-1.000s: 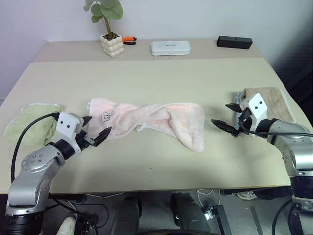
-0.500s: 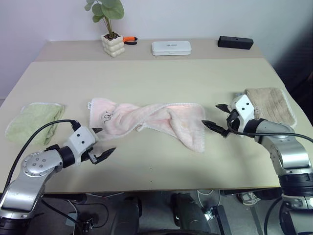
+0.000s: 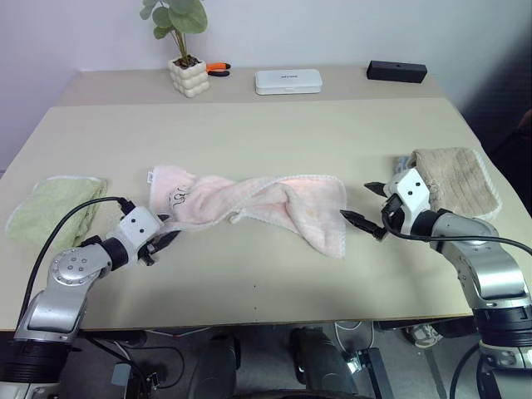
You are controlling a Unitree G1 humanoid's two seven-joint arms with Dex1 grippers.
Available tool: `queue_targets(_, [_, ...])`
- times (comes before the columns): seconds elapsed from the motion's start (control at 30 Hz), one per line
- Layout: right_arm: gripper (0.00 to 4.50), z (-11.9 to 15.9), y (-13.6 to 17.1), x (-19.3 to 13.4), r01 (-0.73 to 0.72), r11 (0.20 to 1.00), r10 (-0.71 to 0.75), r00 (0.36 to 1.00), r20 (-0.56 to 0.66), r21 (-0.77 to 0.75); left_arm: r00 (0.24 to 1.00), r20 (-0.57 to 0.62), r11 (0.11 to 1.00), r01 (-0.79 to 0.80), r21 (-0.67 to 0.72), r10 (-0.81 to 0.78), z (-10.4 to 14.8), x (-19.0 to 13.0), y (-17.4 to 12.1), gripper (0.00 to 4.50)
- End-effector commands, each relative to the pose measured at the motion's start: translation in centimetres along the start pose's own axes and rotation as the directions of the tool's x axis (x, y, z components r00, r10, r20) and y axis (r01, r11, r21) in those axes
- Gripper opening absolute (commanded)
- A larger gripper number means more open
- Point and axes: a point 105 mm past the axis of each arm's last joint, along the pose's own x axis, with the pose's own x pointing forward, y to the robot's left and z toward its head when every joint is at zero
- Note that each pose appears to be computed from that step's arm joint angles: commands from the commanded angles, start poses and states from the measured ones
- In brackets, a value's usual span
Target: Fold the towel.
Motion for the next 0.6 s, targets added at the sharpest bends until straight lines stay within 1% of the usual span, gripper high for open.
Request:
queue_targets(0.03, [4.50, 2.4, -0.1, 0.9, -0.003, 1.000, 0.004, 0.997, 0.072, -0.010, 0.999, 0.027, 0.999, -0.024, 0.038, 0.023, 0.9, -0.6, 0.9, 0.03])
queue_targets(0.1, [4.50, 2.0, -0.4, 2.0, -0.008, 1.000, 0.009, 0.999, 0.031, -0.027, 0.999, 0.028, 0.999, -0.029, 0.044, 0.027, 1.1, -0.7, 1.0, 0.03])
queue_targets(0.23, [4.50, 2.3, -2.0, 4.7, 0.038, 0.997, -0.039, 0.999, 0.019, 0.064, 0.999, 0.023, 0.999, -0.034, 0.042, 0.033, 1.2, -0.8, 0.9, 0.03])
queue_targets(0.33, [4.50, 1.7, -3.3, 7.0, 0.061, 0.990, -0.057, 0.998, -0.034, 0.124, 0.999, 0.032, 0.999, -0.032, 0.040, 0.031, 1.8, -0.9, 0.4, 0.03])
queue_targets(0.47, [4.50, 0.6, -3.6, 8.9, 0.066, 0.990, -0.054, 0.994, -0.093, 0.129, 0.999, 0.029, 0.998, -0.040, 0.039, 0.038, 2.2, -1.2, 0.2, 0.03])
queue_targets(0.57, [4.50, 0.2, -3.8, 9.5, 0.066, 0.989, -0.052, 0.993, -0.110, 0.129, 0.998, 0.028, 0.998, -0.052, 0.032, 0.052, 2.5, -1.3, 0.3, 0.03])
queue_targets(0.6, [4.25, 0.3, -3.7, 9.6, 0.060, 0.990, -0.047, 0.993, -0.110, 0.124, 0.998, 0.026, 0.998, -0.055, 0.031, 0.054, 2.5, -1.4, 0.4, 0.01])
